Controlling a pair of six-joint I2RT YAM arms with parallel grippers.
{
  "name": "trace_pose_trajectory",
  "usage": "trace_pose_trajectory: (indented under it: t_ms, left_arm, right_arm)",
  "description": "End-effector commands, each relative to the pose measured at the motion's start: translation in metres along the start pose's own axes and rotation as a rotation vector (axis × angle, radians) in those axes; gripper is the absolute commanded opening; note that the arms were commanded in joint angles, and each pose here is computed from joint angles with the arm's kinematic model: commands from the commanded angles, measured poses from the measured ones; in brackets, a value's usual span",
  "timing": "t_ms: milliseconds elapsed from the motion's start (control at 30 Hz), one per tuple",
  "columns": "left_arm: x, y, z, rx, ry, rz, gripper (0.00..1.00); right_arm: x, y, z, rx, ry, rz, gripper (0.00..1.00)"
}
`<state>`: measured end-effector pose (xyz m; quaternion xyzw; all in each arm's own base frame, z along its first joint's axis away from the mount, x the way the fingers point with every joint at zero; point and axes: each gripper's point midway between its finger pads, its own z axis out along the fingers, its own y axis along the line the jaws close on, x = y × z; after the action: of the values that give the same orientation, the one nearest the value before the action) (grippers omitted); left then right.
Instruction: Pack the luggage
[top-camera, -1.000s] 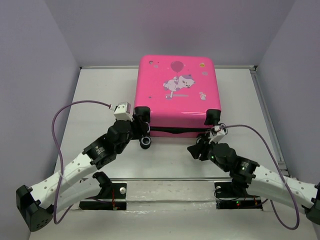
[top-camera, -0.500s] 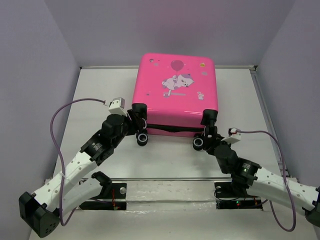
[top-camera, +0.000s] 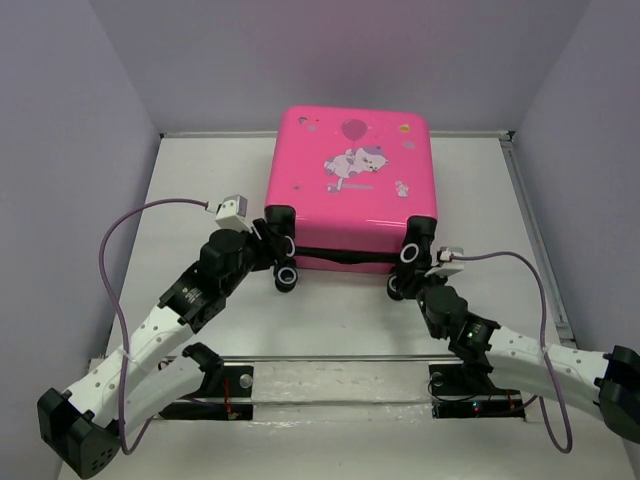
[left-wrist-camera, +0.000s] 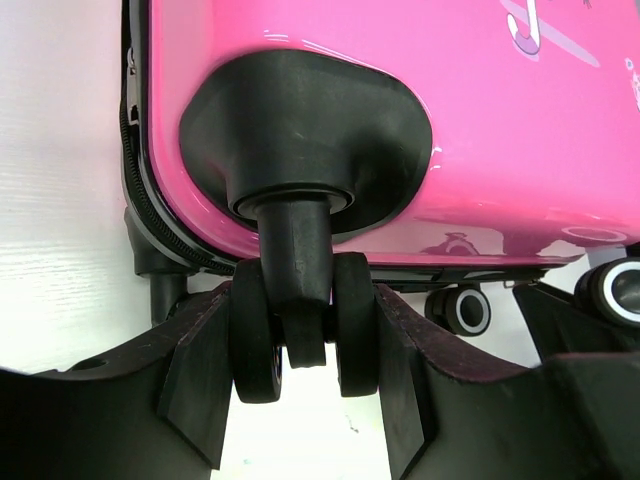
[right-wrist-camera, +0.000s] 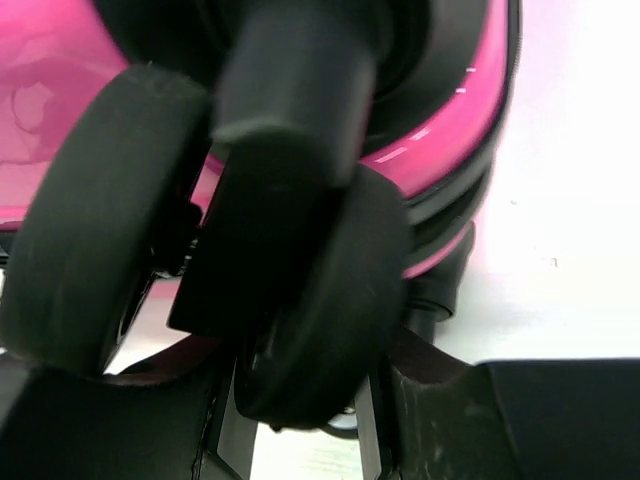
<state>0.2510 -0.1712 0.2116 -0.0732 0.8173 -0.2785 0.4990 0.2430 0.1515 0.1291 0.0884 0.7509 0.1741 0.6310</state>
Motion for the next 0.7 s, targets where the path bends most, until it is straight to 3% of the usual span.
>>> trace_pose_trajectory:
  t_ms: [0,200,467,500,667]
  left_arm:
    - [-0.056,-0.056,-0.023,0.239,-0.185,-0.06,0.06]
    - [-0.051,-0.055,-0.023,0.244,-0.171,-0.062,0.06]
    - [-0.048,-0.056,-0.022,0.257,-0.168,-0.075,0.06]
    - [-0.049,-0.057,-0.021,0.258,-0.167,-0.073,0.06]
    - [-0.049,-0.059,-0.019,0.262,-0.162,-0.072,0.06]
  right_arm:
    - [-0.039,0.006,0.012,-0.003,-0.153,0.077,0.41]
    - [-0.044,0.002,0.025,-0.028,-0.161,0.084,0.34]
    - [-0.016,-0.009,0.025,-0.006,-0.099,0.108,0.42]
    - [-0.015,-0.011,0.025,0.001,-0.1,0.11,0.32]
    - [-0.025,-0.012,0.025,0.016,-0.129,0.078,0.15]
